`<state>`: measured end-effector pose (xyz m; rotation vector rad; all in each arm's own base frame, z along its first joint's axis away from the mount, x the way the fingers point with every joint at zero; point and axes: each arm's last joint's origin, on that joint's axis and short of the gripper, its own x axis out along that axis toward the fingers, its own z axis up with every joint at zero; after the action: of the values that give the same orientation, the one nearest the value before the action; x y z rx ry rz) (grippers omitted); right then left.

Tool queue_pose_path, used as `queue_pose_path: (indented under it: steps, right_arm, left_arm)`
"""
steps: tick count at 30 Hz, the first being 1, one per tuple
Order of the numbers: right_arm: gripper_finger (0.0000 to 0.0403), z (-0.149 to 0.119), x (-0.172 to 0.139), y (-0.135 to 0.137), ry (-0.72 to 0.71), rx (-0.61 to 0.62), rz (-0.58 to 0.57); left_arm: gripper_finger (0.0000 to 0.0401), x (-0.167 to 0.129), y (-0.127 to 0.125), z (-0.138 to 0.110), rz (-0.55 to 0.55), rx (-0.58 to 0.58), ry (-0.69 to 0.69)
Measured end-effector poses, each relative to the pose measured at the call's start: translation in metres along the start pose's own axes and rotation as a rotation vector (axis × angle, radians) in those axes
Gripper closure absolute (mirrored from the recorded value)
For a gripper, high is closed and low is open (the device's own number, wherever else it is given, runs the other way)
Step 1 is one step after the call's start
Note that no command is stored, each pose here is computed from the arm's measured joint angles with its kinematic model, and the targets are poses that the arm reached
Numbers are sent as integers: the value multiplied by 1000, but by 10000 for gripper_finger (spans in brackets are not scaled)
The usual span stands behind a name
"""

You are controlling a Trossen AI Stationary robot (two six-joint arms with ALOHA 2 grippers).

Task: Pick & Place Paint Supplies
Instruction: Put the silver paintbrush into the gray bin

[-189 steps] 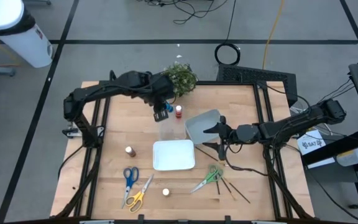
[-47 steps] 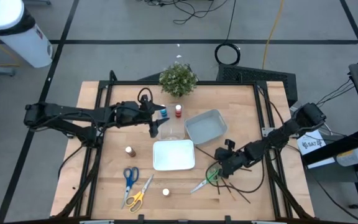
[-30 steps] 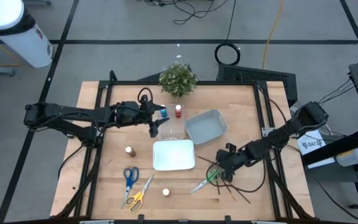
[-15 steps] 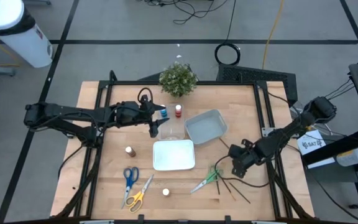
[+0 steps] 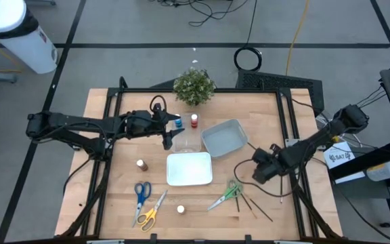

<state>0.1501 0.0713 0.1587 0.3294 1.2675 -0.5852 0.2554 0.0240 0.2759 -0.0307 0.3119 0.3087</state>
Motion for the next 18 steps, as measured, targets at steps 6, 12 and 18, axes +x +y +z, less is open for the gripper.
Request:
queue_pose_path:
  steps: [6, 12, 18]
  right_arm:
    - [236, 10, -4, -30, 96, 36, -110]
    - [206, 17, 5, -51, 191, 37, -69]
    - [206, 15, 30, -73, 222, 152, -91]
  left_arm:
    - [132, 0, 0, 0, 0, -4, 0]
    - [132, 0, 0, 0, 0, -4, 0]
    - [132, 0, 0, 0, 0, -3, 0]
